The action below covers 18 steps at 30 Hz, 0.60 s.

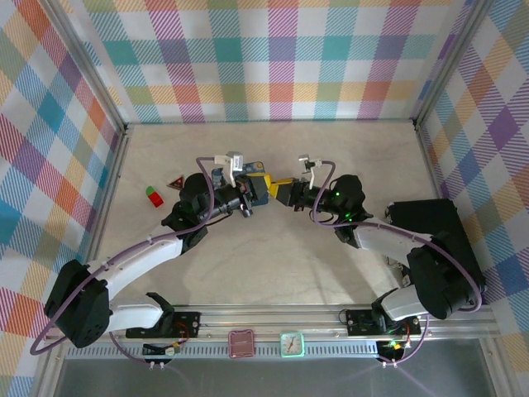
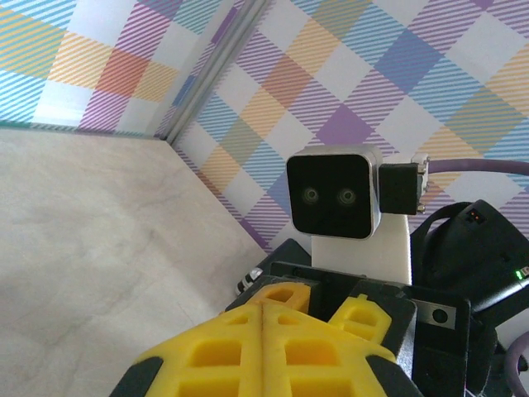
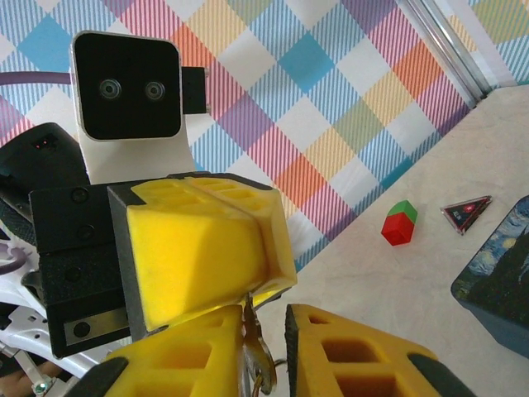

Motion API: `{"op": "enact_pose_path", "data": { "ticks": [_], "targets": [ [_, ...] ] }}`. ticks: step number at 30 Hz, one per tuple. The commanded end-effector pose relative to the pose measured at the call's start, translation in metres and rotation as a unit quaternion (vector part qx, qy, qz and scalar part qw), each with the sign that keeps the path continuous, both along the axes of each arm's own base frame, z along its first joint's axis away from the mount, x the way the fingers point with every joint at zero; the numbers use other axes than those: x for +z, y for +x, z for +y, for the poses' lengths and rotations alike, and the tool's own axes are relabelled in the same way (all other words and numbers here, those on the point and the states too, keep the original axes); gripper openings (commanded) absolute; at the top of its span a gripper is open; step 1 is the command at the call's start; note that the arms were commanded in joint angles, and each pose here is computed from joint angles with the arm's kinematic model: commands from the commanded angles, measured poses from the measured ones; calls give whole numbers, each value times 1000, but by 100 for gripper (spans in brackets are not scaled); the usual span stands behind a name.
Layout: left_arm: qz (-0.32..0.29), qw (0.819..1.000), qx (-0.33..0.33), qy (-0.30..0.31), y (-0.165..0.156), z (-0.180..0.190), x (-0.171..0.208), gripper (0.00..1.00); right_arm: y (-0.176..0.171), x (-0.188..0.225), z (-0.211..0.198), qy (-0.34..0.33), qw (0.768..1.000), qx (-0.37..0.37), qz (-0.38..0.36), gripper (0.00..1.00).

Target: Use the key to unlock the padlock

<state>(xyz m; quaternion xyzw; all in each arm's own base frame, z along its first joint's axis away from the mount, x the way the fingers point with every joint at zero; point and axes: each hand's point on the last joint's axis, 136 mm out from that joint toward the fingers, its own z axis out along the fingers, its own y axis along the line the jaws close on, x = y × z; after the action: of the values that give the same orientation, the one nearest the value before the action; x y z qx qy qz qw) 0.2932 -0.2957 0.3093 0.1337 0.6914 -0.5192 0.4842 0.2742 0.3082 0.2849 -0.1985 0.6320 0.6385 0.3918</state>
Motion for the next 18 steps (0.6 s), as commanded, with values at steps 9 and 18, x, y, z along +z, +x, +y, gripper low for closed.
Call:
{"op": "enact_pose_path", "data": {
  "ticks": [9,18],
  "targets": [
    [-30,998,6,-46,-6,8,28,0,-3,9,2,19,1000,6,-13,28],
    [-25,998,5,-58,-7,9,28,0,-4,11,6,25,999,18,-12,25]
  ]
}}
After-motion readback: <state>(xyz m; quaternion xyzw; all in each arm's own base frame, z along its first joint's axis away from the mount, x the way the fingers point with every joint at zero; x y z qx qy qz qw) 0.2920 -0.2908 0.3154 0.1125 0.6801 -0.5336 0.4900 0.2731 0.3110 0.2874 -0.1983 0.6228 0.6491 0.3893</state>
